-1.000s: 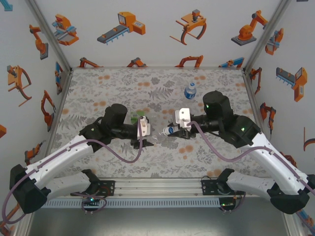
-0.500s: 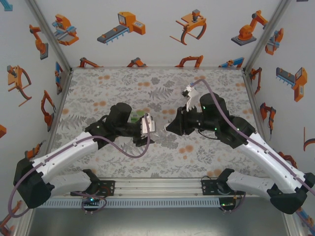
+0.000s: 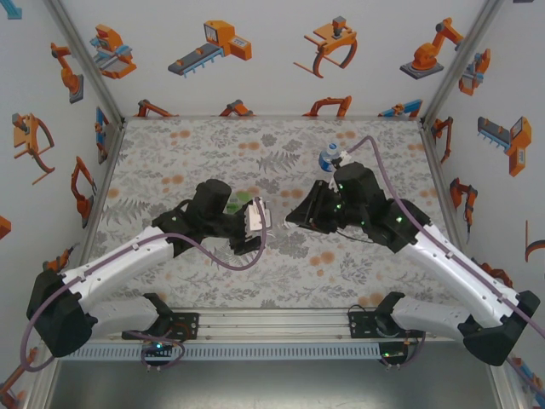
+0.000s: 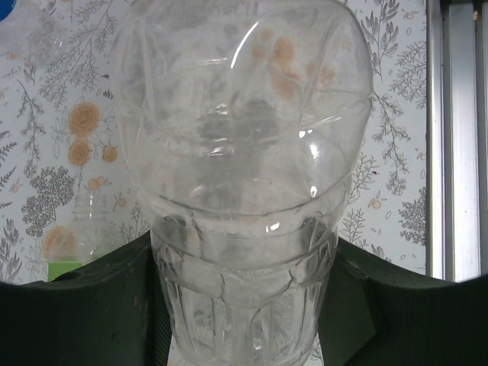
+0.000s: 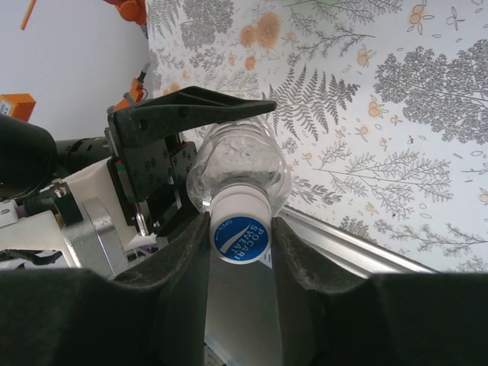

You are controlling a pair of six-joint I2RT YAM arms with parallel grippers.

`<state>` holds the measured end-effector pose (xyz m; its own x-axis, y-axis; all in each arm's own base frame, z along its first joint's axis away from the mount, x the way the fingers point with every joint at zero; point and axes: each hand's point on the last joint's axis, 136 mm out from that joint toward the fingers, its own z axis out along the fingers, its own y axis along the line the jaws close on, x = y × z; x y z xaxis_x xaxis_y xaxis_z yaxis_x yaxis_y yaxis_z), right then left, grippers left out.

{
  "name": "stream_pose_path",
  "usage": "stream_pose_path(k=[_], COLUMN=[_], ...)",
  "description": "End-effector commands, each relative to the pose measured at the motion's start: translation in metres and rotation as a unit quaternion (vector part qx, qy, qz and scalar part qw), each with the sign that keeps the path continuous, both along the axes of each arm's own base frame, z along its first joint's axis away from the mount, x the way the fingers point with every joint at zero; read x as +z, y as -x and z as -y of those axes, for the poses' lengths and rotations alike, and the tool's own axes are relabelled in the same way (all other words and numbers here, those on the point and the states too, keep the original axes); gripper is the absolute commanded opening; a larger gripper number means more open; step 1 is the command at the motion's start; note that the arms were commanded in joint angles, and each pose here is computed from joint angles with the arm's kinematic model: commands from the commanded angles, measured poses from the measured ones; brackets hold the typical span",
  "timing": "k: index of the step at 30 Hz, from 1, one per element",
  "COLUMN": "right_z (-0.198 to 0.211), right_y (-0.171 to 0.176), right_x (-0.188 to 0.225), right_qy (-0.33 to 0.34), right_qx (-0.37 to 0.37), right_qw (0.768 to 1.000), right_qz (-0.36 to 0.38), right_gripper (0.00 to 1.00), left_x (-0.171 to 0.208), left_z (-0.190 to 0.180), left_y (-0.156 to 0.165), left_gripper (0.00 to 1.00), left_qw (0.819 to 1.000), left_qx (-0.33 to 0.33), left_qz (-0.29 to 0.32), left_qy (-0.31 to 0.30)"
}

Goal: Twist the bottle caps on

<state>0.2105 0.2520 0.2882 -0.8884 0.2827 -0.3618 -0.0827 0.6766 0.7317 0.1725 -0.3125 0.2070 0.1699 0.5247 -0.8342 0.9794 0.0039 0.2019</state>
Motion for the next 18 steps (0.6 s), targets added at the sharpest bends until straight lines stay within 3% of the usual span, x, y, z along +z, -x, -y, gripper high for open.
stream_pose_path(k=[1, 4, 7, 10, 13, 16, 18], right_z=[0.004, 0.008, 0.001, -0.008, -0.014, -0.019, -0.02], right_y=[-0.003, -0.004, 0.007, 0.028, 0.05, 0.072, 0.085], right_x=[0.017, 0.049, 0.072, 0.086, 0.099, 0.103, 0.103], right_qy=[0.04, 0.076, 0.099, 0.115, 0.121, 0.112, 0.1], right_qx=[0.029, 0.081, 0.172, 0.28, 0.371, 0.44, 0.471], right_qw=[0.996, 0.977, 0.938, 0.877, 0.798, 0.717, 0.676], right_qz=[0.069, 0.18, 0.283, 0.372, 0.46, 0.529, 0.558], right_gripper=[0.49, 0.56, 0.57, 0.56, 0.56, 0.56, 0.56], left_x=[0.047, 0.045, 0.044, 0.044, 0.045, 0.043, 0.043], left_z=[0.016, 0.015, 0.013, 0.011, 0.009, 0.007, 0.007], left_y=[0.008, 0.009, 0.011, 0.013, 0.018, 0.023, 0.027], left_gripper=[0.0, 0.0, 0.0, 0.0, 0.0, 0.0, 0.0], left_qw=[0.994, 0.995, 0.995, 0.995, 0.995, 0.995, 0.995], left_qx=[-0.045, -0.049, -0.051, -0.051, -0.058, -0.068, -0.075], left_qz=[0.049, 0.046, 0.046, 0.044, 0.037, 0.026, 0.017], left_qy=[0.081, 0.076, 0.072, 0.071, 0.07, 0.065, 0.064])
